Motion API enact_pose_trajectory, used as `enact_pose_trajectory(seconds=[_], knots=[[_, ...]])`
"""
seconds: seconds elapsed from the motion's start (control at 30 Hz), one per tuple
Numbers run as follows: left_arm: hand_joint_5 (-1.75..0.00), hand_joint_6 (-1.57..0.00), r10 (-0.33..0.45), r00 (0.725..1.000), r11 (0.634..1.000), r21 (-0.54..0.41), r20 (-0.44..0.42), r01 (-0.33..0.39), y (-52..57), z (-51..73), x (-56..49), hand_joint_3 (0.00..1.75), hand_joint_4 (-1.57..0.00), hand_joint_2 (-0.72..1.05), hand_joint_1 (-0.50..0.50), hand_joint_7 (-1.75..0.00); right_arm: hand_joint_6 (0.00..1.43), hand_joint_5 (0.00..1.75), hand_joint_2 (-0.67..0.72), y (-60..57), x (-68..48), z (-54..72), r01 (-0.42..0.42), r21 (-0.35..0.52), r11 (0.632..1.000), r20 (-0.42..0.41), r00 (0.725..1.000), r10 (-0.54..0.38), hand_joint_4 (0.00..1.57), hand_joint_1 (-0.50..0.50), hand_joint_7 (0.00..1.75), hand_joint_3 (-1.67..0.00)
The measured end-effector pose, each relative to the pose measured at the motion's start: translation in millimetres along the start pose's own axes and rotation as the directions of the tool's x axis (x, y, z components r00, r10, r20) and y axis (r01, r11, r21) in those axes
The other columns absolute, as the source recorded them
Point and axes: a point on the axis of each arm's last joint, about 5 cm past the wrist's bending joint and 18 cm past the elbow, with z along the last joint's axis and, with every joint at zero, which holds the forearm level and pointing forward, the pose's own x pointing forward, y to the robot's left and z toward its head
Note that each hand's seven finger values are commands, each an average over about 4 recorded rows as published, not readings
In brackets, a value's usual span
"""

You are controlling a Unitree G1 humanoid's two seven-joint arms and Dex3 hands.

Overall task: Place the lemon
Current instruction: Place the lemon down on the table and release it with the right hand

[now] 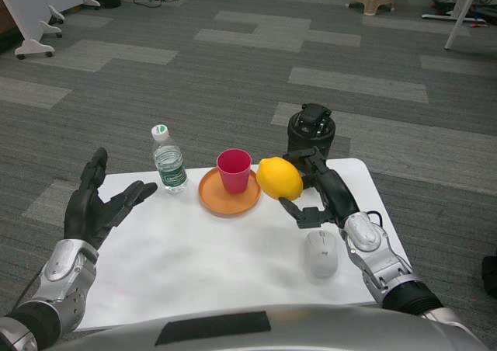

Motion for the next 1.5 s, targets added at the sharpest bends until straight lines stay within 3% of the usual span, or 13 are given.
enact_pose_trajectory(seconds=[0.27, 0.43, 0.53, 0.83, 1.13, 1.3, 1.5], knots=[[0.00, 0.00, -0.001, 1.000, 1.000, 0.000, 0.000, 0.001, -0.1, 0.2, 0.3, 0.09, 0.00, 1.05, 0.50, 0.00, 0.09, 1.65, -0.60, 8.2, -0.8, -3.5, -0.068, -0.055, 0.996, -0.022, 0.998, 0.067, 0.08, -0.21, 1.40, -1.19], [0.00, 0.00, -0.001, 1.000, 1.000, 0.001, 0.000, 0.001, -0.2, 0.3, 0.5, 0.09, 0.00, 1.05, 0.50, 0.00, 0.09, 1.65, -0.60, 9.9, 7.6, 1.2, -0.117, -0.118, 0.986, -0.012, 0.993, 0.116, 0.04, -0.21, 1.40, -1.19], [0.00, 0.00, -0.001, 1.000, 1.000, 0.002, -0.001, 0.001, -0.1, 0.3, 0.8, 0.09, 0.00, 1.05, 0.50, 0.00, 0.09, 1.65, -0.60, 14.0, 10.8, -2.9, -0.155, -0.128, 0.980, -0.048, 0.988, 0.150, 0.03, -0.21, 1.40, -1.19], [0.00, 0.00, 0.002, 1.000, 1.000, 0.003, -0.003, -0.002, -0.3, 0.7, 1.7, 0.09, 0.00, 1.05, 0.50, 0.00, 0.06, 1.65, -0.60, 28.1, 20.7, -15.5, -0.298, -0.172, 0.939, -0.167, 0.948, 0.270, 0.03, -0.21, 1.40, -1.19], [0.00, 0.00, 0.006, 1.000, 1.000, 0.005, -0.003, -0.006, 0.3, 0.6, 1.3, 0.09, 0.00, 1.05, 0.50, 0.00, 0.06, 1.65, -0.60, 34.5, 23.1, -29.0, -0.387, -0.207, 0.899, -0.289, 0.902, 0.321, 0.03, -0.21, 1.40, -1.19], [0.00, 0.00, 0.006, 1.000, 1.000, 0.005, -0.003, -0.006, 0.3, 0.6, 1.3, 0.09, 0.00, 1.05, 0.50, 0.00, 0.06, 1.65, -0.60, 40.5, 26.9, -29.8, -0.447, -0.242, 0.861, -0.321, 0.874, 0.364, 0.03, -0.20, 1.40, -1.19], [0.00, 0.00, 0.009, 1.000, 1.000, 0.004, -0.002, -0.009, 0.6, 0.8, 1.4, 0.09, 0.00, 1.05, 0.50, 0.00, 0.06, 1.65, -0.60, 44.8, 32.1, -26.8, -0.479, -0.268, 0.836, -0.324, 0.862, 0.390, 0.03, -0.21, 1.40, -1.19]])
